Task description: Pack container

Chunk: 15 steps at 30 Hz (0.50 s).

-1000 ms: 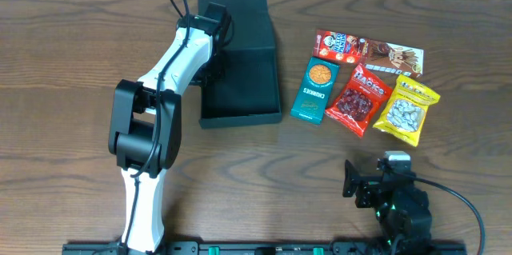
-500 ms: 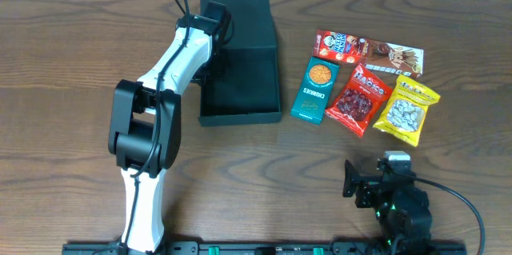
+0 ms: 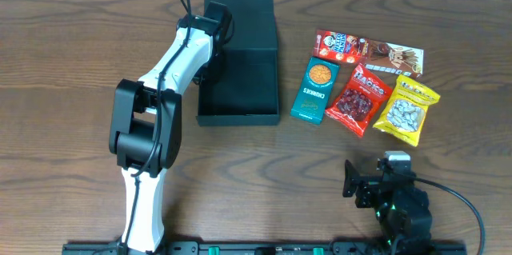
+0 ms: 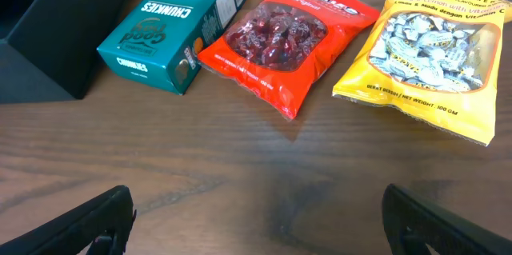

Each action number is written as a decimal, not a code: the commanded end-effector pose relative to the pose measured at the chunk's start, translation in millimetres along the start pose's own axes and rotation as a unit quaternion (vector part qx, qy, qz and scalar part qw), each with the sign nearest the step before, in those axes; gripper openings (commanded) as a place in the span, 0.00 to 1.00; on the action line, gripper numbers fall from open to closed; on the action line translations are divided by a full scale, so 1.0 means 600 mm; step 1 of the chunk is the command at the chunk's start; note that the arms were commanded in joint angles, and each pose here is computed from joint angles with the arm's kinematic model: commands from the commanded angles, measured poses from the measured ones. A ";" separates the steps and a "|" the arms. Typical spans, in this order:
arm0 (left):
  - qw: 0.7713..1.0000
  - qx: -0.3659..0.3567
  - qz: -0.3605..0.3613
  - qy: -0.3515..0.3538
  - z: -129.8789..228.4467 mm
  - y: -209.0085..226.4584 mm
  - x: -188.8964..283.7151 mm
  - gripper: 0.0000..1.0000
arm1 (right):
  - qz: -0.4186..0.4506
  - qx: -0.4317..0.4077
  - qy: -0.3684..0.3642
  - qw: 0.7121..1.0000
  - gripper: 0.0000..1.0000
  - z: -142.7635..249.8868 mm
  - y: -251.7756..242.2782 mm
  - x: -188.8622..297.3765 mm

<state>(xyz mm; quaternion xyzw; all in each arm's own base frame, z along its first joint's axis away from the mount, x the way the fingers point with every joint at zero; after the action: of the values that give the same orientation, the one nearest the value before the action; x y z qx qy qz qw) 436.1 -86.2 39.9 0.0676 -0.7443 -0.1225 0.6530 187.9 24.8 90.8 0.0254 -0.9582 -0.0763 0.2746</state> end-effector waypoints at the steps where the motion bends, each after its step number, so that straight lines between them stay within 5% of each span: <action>1: 1.000 -0.009 -0.022 0.005 0.002 0.007 -0.013 0.51 | 0.003 -0.007 0.001 1.000 0.99 0.004 -0.003 -0.002; 10: 0.999 -0.027 -0.019 -0.011 -0.012 0.004 -0.013 0.31 | 0.003 -0.007 0.001 1.000 0.99 0.004 -0.003 -0.002; 15: 0.999 -0.033 -0.019 -0.012 -0.012 0.004 -0.013 0.30 | 0.003 -0.007 0.001 1.000 0.99 0.004 -0.003 -0.002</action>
<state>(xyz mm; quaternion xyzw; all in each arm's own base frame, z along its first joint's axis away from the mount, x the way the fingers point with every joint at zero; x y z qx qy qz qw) 445.2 -86.2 41.0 0.0578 -0.7538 -0.1446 0.6383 187.9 24.8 90.8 0.0254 -0.9582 -0.0763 0.2746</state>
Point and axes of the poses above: each gripper's point midway between its finger pads, its own x axis back along the fingers, its own y axis along the line the jaws close on, z = x × y, the point moved 1 cm from there along x, back along the fingers, and after that the axes turned 2 degrees about -x, right-handed, at the moved point
